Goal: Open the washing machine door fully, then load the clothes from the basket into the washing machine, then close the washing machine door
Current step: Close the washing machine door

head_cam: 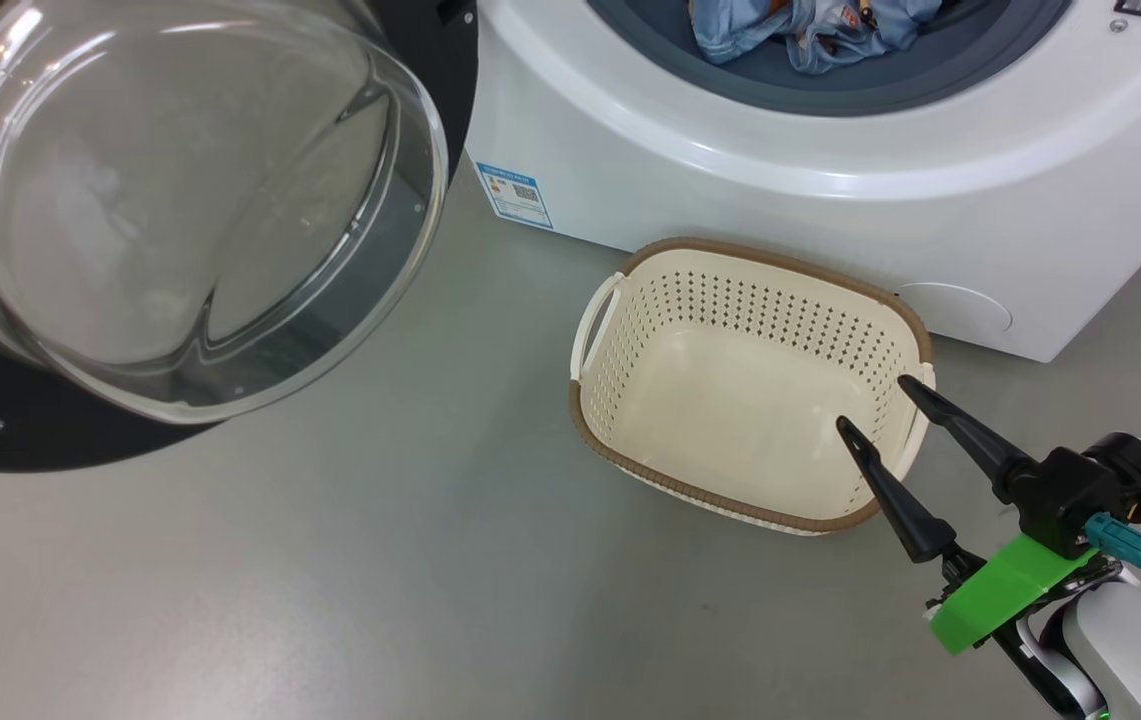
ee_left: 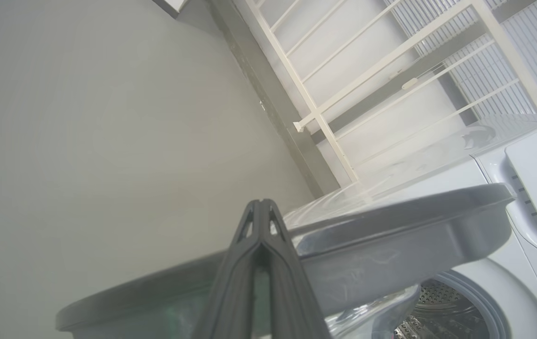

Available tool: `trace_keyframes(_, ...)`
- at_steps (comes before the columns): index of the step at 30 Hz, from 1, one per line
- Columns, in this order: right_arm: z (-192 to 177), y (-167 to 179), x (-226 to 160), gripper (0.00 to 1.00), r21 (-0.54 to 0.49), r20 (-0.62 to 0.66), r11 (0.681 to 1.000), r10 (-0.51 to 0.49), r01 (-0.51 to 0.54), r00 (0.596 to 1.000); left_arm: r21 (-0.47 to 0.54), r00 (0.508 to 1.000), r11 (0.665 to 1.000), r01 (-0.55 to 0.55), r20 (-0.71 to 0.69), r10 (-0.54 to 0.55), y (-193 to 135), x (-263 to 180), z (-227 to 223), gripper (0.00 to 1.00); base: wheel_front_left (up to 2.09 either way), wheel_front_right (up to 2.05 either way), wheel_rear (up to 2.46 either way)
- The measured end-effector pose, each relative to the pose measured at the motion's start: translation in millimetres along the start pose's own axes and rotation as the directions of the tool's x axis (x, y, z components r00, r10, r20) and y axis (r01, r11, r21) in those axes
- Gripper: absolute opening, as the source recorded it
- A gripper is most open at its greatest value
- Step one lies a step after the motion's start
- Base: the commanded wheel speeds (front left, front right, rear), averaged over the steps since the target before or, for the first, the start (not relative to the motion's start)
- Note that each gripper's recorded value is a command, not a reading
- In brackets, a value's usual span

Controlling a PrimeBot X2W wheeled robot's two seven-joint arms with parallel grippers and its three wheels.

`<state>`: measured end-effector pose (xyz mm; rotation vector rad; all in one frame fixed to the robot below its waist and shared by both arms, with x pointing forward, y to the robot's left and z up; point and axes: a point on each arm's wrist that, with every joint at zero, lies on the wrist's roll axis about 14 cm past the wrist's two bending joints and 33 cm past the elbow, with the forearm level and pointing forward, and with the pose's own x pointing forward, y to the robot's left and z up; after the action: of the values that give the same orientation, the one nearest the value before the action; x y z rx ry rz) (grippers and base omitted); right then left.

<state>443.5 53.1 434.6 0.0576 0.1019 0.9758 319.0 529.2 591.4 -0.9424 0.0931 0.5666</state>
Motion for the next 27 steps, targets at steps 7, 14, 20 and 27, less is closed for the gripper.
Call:
trace_keyframes(7,6.5,1.9,0.6,0.92,-0.008,0.011,1.0,0.0,0.0,1.0,0.015,0.996,1.0,0.028,-0.084,-0.026,-4.9,-6.8,-9.0,0.0,0.0,0.0,0.0)
trace_keyframes(14,10.5,3.1,2.4,0.92,-0.01,0.021,1.0,0.0,0.0,1.0,0.032,0.985,0.998,0.059,-0.166,-0.053,-9.0,-14.1,-21.3,0.0,0.0,0.0,0.0)
trace_keyframes(20,16.2,5.4,3.6,0.92,-0.012,0.033,1.0,0.0,0.001,0.999,0.054,0.967,0.994,0.093,-0.242,-0.077,-14.3,-22.6,-32.4,0.0,0.0,0.0,0.0)
trace_keyframes(27,22.4,6.3,4.5,0.92,-0.019,0.045,1.0,-0.002,0.003,0.999,0.074,0.945,0.987,0.141,-0.306,-0.112,-22.8,-31.1,-44.5,0.0,0.0,0.0,0.0)
